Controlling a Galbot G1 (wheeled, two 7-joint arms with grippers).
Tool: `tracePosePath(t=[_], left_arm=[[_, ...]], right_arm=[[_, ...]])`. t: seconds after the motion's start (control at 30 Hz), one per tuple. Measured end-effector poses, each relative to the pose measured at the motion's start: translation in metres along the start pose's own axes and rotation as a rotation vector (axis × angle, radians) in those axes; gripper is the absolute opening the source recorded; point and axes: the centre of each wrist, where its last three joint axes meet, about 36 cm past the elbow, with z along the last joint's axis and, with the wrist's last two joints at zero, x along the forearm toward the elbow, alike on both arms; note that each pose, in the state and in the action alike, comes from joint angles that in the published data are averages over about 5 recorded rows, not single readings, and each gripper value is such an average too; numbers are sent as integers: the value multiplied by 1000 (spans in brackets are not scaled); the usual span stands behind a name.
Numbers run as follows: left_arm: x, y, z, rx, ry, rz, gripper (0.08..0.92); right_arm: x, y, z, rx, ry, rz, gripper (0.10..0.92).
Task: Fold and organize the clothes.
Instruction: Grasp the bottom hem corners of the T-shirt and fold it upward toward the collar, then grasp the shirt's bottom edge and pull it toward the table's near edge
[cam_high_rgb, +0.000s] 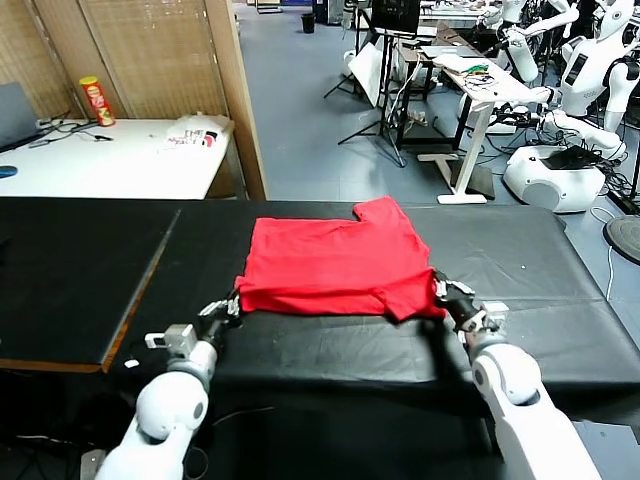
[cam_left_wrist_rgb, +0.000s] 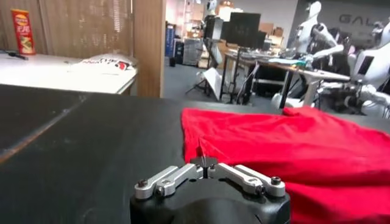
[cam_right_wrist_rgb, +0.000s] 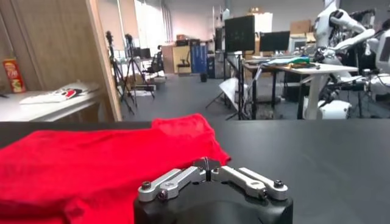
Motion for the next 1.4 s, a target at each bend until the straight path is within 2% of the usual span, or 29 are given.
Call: tracePosePath(t=[0.07, 0.3, 0.4, 0.47, 0.63, 0.77, 0.87, 0.93, 1.1, 1.17, 1.3, 1.4], left_arm=[[-4, 1, -1, -1, 3, -6, 208], [-7, 1, -3, 2, 11, -7, 554], [-3, 0, -1, 1, 19, -3, 712], [0, -1, 0, 1, 27, 4, 781], [8, -2, 7, 11, 62, 28, 797], [9, 2, 11, 41, 88, 33, 798], [8, 5, 12, 63, 98, 32, 779], [6, 7, 12, 73, 102, 31, 729], [4, 10, 13, 109, 104, 52, 472], [4, 9, 14, 118, 104, 62, 372], [6, 7, 14, 96, 103, 60, 169], [11, 7, 15, 39, 102, 47, 127]], right_arm=[[6, -2, -2, 5, 20, -4, 325], [46, -3, -4, 40, 67, 0, 707], [60, -3, 3, 50, 92, 6, 783], [67, -3, 10, 53, 114, 9, 793], [75, -1, 22, 55, 141, 6, 793], [77, 2, 24, 61, 143, 3, 688], [77, 3, 25, 65, 145, 3, 530], [78, 3, 26, 67, 146, 5, 413], [80, 5, 26, 67, 145, 24, 179], [83, 6, 24, 64, 142, 35, 132], [92, 10, 18, 57, 141, 53, 126], [104, 16, 13, 58, 151, 65, 126]])
